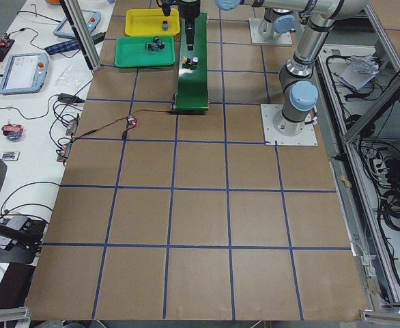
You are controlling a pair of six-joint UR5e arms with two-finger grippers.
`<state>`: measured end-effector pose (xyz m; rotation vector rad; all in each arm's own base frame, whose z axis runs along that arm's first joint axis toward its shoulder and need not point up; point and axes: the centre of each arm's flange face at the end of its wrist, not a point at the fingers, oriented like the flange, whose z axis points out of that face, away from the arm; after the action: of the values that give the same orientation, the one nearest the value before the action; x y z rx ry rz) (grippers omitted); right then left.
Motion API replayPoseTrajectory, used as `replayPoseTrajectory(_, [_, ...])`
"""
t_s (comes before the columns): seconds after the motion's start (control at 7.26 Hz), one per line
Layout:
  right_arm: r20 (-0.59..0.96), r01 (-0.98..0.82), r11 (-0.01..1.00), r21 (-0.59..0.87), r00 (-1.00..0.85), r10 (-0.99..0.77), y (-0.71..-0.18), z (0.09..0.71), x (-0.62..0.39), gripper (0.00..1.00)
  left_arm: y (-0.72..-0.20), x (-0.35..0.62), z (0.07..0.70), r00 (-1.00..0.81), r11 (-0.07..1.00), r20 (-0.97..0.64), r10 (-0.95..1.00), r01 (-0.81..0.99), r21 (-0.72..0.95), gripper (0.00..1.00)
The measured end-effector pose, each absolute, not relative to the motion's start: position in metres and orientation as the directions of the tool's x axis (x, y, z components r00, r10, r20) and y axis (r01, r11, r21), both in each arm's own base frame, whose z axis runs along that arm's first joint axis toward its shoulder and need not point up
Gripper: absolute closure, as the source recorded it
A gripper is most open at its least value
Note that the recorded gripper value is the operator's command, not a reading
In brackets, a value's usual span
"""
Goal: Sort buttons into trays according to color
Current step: 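Raise the right gripper and move it toward the yellow-capped button on the belt, then grasp the yellow-capped button on the belt with the right gripper and lift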
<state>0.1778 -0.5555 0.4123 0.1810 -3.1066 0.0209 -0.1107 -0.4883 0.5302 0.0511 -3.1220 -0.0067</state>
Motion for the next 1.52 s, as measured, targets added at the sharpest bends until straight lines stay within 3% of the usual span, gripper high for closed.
replayPoseTrajectory(1.52, [-0.075,-0.107,0.989,0.105,-0.992,-0.100,-0.552,0.337,0.205,0.00,-0.489,-0.111,0.531,-0.999,0.999,0.021,-0.033,-0.033,0.002,0.00])
